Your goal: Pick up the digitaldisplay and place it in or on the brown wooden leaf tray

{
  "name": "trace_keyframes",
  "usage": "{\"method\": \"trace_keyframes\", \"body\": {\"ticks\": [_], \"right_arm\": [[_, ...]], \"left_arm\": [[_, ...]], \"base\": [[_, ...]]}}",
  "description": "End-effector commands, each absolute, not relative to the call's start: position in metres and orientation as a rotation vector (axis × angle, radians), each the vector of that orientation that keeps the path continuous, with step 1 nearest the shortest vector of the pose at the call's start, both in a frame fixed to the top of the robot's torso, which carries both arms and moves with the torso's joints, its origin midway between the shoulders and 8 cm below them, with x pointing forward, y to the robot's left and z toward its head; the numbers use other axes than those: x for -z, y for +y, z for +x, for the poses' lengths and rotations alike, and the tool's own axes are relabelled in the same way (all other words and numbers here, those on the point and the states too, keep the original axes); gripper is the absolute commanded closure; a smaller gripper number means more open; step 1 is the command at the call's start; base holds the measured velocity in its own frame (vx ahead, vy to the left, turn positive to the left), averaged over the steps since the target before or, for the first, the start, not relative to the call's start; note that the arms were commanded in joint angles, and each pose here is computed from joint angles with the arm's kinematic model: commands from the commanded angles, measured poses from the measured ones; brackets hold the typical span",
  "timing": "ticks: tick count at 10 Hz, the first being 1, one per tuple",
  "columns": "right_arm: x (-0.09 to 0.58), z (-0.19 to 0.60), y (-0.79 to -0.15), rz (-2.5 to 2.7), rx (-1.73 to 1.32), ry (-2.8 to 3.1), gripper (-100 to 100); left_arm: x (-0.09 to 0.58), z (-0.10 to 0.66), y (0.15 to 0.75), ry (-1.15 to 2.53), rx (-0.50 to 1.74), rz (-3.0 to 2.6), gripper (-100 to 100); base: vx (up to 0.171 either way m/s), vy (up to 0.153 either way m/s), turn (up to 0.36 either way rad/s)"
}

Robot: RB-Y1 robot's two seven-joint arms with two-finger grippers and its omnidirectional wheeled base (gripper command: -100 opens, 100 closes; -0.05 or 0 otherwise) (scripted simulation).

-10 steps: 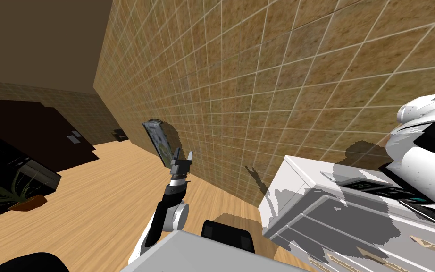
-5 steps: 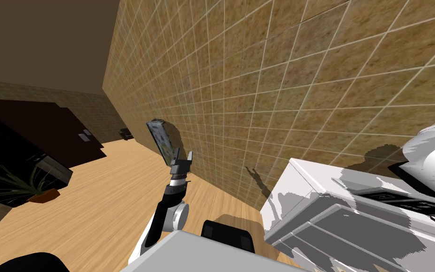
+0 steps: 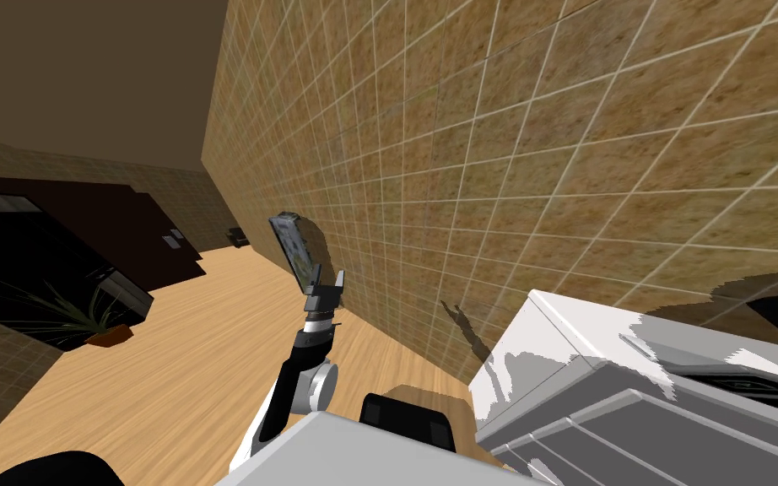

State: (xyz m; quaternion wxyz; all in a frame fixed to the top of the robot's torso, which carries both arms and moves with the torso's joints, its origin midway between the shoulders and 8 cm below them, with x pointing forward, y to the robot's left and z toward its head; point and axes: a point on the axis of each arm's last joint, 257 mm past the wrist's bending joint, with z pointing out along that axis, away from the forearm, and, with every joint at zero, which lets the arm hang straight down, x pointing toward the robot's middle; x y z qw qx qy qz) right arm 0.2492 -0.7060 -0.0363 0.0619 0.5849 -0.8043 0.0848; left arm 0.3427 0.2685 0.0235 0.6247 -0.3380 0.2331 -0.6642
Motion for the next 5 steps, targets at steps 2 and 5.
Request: {"method": "trace_keyframes", "body": {"ticks": [2,5], "right_arm": [[0.049,0.233,-0.705,1.785,-0.218,-2.483,-100],[0.062,0.215,-0.697,1.809,-0.15,-2.551,-100]], "left_arm": [[-0.023,0.343,0.269,0.535,1.524,-0.776,0],[-0.023,0.343,0.269,0.535,1.524,-0.776,0]], "base": [[0.035,-0.026,0.07],[0.029,-0.022,0.065]]}}
